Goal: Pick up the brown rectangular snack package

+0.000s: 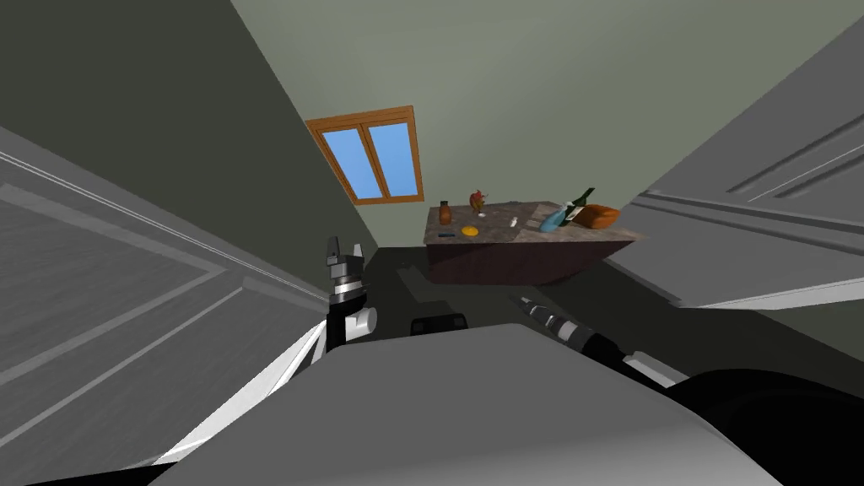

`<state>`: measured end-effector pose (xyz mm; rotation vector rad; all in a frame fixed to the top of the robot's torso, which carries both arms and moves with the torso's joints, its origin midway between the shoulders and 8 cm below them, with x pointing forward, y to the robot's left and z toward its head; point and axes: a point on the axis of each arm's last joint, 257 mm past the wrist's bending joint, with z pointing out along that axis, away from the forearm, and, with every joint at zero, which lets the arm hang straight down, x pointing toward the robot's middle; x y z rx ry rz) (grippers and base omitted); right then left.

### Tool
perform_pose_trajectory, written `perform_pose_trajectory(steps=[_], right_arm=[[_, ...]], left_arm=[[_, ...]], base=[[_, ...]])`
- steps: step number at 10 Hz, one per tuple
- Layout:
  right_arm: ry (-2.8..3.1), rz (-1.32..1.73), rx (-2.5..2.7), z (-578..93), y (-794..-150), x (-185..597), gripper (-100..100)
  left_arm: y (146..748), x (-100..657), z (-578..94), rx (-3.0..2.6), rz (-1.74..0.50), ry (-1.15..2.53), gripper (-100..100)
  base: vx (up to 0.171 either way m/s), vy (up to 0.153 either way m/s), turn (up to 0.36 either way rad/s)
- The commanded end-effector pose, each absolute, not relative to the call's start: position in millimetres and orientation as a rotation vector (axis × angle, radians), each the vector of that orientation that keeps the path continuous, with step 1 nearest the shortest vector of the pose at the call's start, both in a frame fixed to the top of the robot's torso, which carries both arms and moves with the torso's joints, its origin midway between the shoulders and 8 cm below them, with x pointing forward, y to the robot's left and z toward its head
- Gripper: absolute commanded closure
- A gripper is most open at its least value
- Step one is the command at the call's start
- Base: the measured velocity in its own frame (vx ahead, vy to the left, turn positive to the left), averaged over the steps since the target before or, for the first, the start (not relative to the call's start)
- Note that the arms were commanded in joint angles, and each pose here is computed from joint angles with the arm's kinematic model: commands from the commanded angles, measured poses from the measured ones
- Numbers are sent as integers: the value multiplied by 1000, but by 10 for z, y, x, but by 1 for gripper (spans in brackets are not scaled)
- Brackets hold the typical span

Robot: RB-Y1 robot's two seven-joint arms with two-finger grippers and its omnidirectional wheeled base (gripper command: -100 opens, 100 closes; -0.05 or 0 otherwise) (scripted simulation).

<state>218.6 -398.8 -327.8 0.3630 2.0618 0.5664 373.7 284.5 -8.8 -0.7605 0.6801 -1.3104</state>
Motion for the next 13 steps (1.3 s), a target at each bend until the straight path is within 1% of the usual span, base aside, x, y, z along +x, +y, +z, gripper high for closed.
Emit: perform_pose_trajectory(steps=[1,4,5,6,7,10,13], right_arm=[[2138,523,322,-3417,-4159,2040,-100],[2237,456,255,-3527,-4422,1869,-100],[2298,413,230,-3619,-4584,1707,-100],[2310,406,212,-3608,-4617,1711,-100],[2317,402,197,-3596,-4632,1720,-100],[2453,305,109,-3700,-5019,1414,-100],[2534,247,19,-3678,-5257,1311,-100]], left_arm=[[2845,3737,-88,-760,-1310,680,0],[2846,3737,-88,-760,-1310,680,0],[2846,3737,-88,-760,-1310,680,0],[2846,3737,-88,-760,-1310,680,0],[2846,3737,-89,-761,-1310,680,0],[2846,3737,-89,-761,-1310,680,0],[2846,3737,-89,-761,-1310,680,0]], base=[[-23,-19,459],[-18,-17,378],[-4,-10,432],[2,-12,275],[3,-10,33],[17,-3,344],[35,-6,330]])
